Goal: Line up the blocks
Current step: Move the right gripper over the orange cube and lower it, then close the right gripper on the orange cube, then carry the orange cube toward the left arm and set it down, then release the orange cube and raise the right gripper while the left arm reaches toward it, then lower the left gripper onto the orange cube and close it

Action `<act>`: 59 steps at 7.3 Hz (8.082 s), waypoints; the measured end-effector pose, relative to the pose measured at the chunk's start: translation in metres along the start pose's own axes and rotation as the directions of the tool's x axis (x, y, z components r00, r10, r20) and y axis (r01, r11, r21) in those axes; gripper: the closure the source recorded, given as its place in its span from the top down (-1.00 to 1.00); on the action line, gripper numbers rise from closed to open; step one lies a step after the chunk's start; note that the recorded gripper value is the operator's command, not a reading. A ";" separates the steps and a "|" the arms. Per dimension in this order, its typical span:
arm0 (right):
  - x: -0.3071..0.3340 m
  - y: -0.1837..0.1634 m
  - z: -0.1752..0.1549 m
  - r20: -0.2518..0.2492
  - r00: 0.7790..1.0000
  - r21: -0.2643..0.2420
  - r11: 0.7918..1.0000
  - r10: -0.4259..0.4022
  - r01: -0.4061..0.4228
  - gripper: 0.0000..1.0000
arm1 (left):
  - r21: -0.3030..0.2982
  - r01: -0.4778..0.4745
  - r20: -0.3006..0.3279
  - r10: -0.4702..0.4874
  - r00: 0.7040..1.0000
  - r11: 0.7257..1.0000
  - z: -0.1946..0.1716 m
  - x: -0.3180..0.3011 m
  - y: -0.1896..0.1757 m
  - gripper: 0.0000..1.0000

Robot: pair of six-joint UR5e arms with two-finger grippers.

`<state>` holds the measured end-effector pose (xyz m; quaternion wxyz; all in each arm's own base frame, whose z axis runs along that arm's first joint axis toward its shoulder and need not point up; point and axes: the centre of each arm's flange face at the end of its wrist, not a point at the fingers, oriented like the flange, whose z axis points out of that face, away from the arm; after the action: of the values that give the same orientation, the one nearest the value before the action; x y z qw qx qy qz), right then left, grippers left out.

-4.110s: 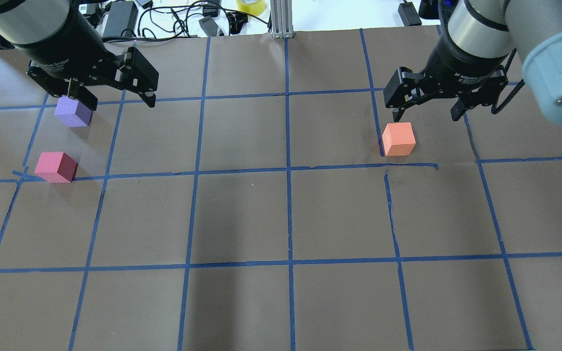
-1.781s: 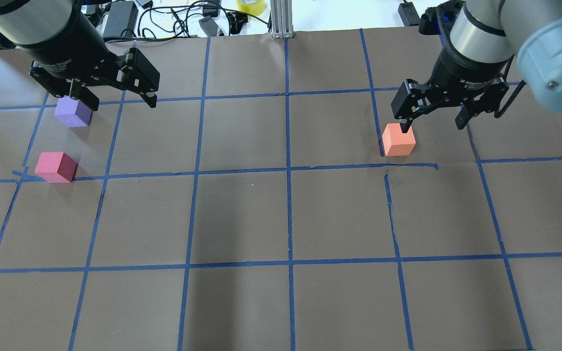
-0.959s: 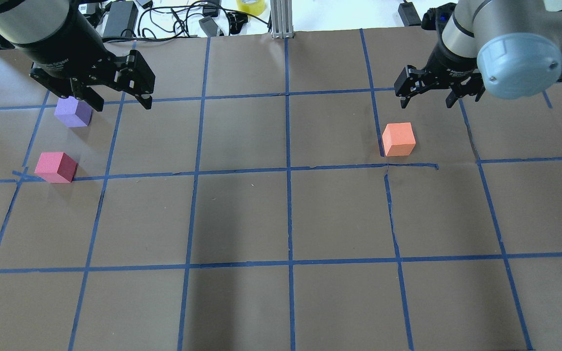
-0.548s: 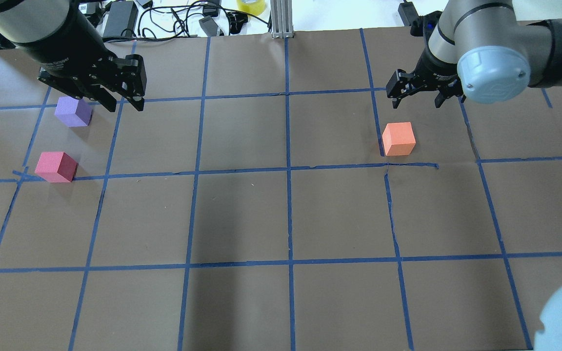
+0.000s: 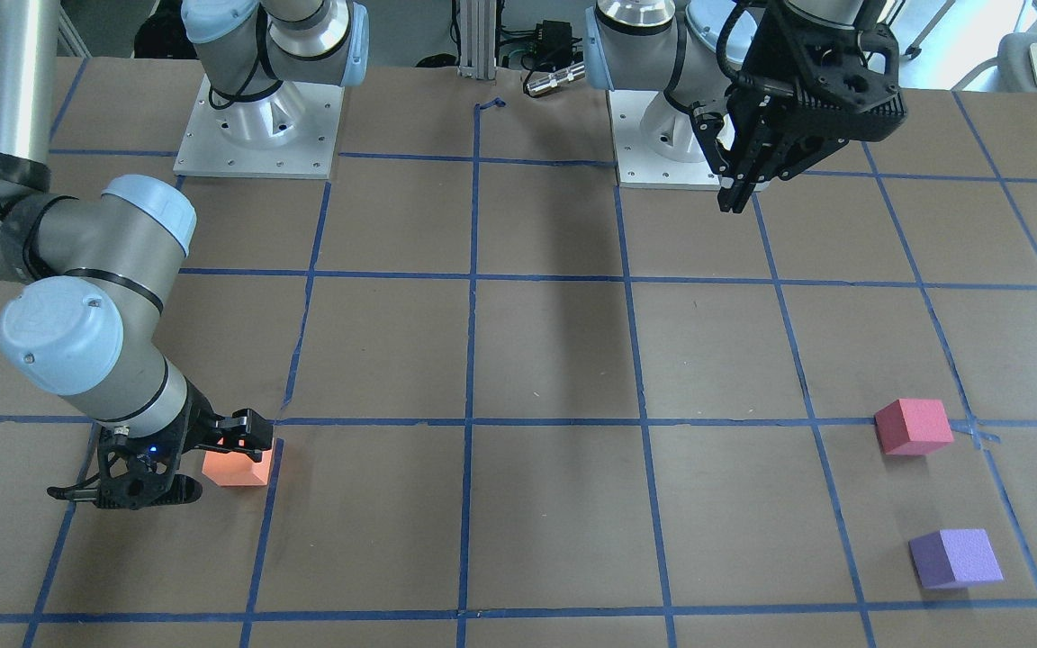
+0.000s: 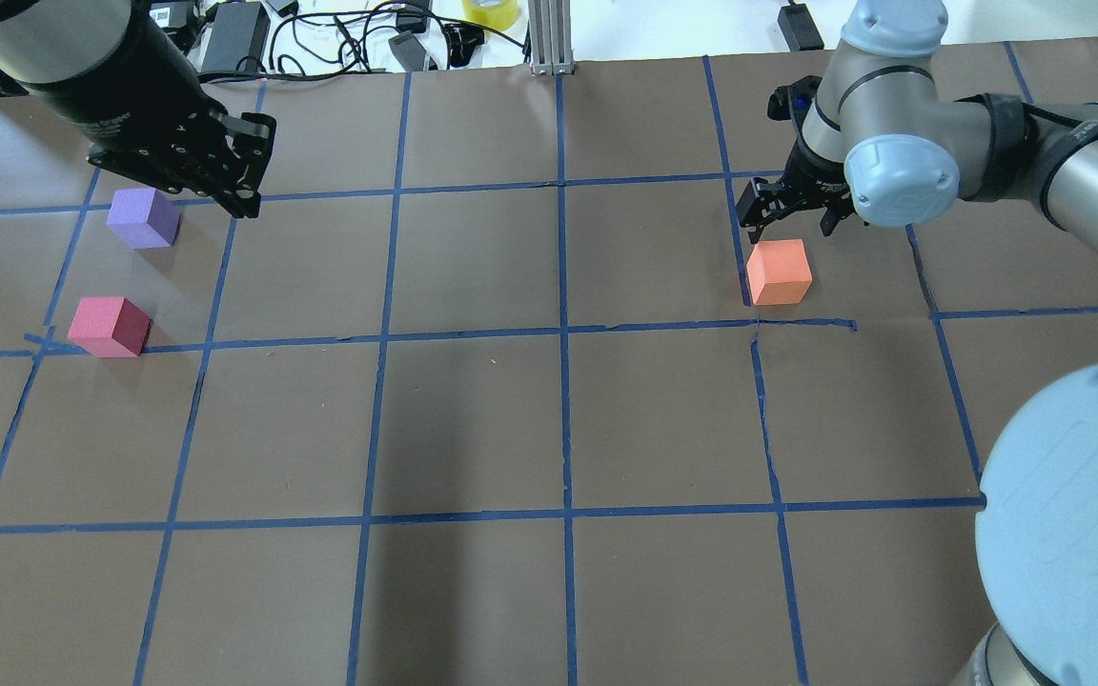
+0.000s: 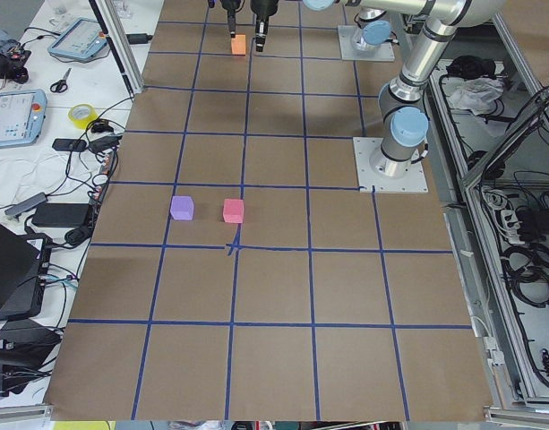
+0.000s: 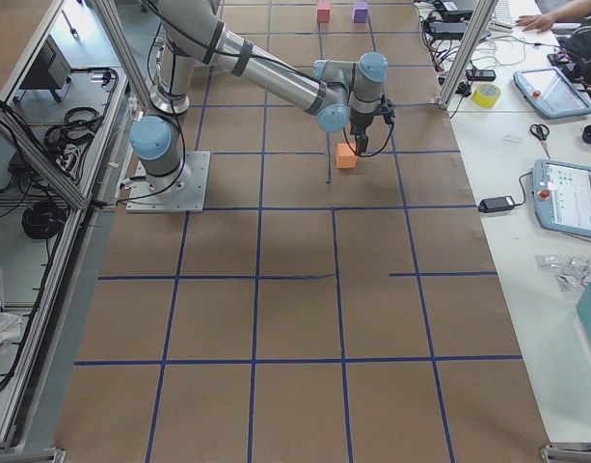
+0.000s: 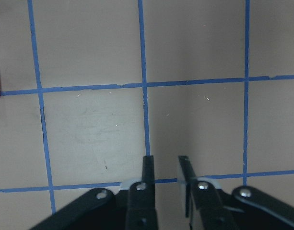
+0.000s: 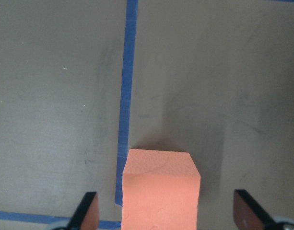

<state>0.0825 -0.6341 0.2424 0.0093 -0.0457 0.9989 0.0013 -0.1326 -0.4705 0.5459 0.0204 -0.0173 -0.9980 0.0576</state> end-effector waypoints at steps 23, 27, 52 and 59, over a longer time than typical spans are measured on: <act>-0.312 -0.079 0.048 0.087 0.992 0.099 0.990 0.089 -0.098 0.28 | -0.033 0.029 0.006 -0.029 1.000 0.999 -0.006 -0.007 0.008 1.00; -0.311 -0.081 0.038 0.088 0.991 0.102 0.989 0.099 -0.108 1.00 | -0.037 0.035 0.005 -0.034 0.999 0.999 0.001 -0.006 0.005 1.00; -0.062 0.156 -0.246 0.007 1.000 0.035 0.999 0.001 -0.001 1.00 | 0.067 0.050 -0.107 -0.042 0.993 0.997 0.353 0.146 -0.148 1.00; -0.068 0.158 -0.250 0.026 1.000 0.055 0.998 0.003 -0.004 1.00 | 0.058 0.052 -0.106 -0.045 0.993 0.997 0.363 0.143 -0.149 -0.66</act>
<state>0.1310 -0.4716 0.4939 0.0237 -0.0437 0.9984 -0.0258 -0.2954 -0.6549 0.2081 0.0745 0.0046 -0.9935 0.0863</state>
